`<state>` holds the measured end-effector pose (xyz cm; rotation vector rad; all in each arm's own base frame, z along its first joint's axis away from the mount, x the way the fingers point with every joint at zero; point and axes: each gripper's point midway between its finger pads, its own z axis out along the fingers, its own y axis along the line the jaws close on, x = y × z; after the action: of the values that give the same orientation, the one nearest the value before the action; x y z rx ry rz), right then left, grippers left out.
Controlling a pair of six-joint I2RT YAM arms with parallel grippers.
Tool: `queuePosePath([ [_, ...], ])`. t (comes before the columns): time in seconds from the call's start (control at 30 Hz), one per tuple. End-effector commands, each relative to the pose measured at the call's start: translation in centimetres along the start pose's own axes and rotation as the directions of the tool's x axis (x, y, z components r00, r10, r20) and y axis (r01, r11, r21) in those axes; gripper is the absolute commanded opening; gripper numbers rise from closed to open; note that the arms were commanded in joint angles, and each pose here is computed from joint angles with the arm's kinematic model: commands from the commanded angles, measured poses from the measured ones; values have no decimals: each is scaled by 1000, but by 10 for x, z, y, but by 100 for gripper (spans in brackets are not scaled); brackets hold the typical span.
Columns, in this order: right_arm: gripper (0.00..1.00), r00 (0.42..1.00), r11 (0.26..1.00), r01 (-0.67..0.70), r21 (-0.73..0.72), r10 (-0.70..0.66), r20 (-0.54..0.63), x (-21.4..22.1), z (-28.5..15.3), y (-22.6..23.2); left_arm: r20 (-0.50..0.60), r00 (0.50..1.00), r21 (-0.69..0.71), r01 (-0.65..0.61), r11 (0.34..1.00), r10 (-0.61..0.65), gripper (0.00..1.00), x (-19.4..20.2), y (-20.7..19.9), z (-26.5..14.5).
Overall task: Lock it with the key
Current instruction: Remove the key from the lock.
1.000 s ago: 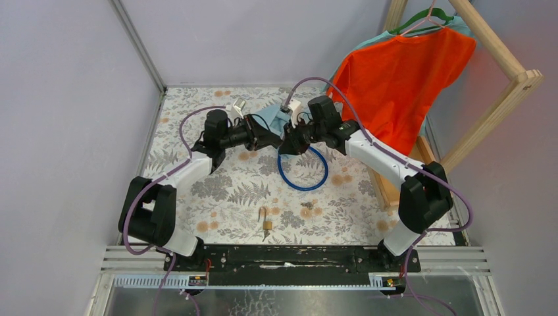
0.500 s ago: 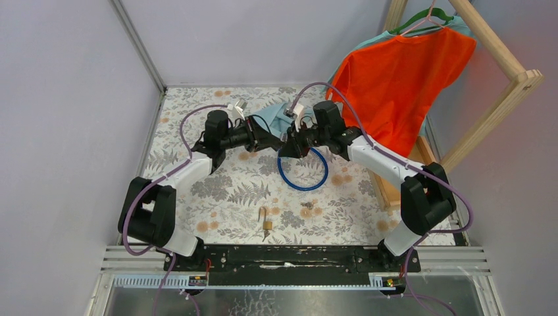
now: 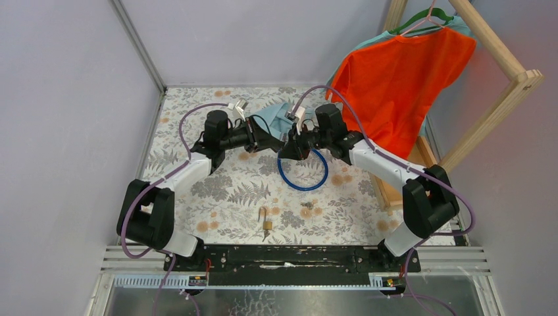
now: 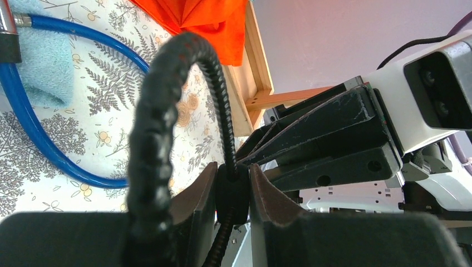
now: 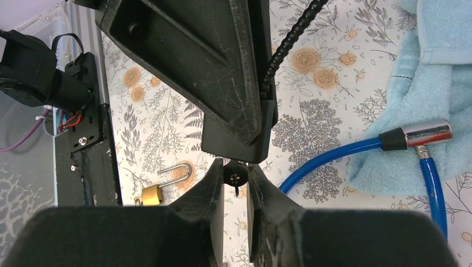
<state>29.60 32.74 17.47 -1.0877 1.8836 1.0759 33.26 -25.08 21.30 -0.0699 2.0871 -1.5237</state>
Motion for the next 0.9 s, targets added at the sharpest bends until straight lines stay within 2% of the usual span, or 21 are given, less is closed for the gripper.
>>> queuePosePath([
  [0.0, 0, 990, 992, -90, 88, 99, -102, 39, -24, -5, 204, 969, -43, -133, 990, 139, 0, -59, -7, -14],
  [0.2, 0, 984, 992, -123, 20, 124, -124, 47, -22, 5, 206, 965, -50, -158, 986, 165, 0, -61, -7, -14],
  [0.37, 0, 983, 991, -118, 55, 124, -132, 54, -23, 0, 206, 964, -44, -163, 986, 169, 0, -61, -11, -16],
  [0.67, 0, 990, 993, -116, 37, 118, -80, 29, -24, 4, 190, 969, 0, -158, 987, 156, 0, -56, -18, -11],
  [0.87, 0, 992, 994, -103, 35, 105, -75, 32, -24, 4, 194, 968, 18, -163, 987, 156, 0, -55, -22, -12],
])
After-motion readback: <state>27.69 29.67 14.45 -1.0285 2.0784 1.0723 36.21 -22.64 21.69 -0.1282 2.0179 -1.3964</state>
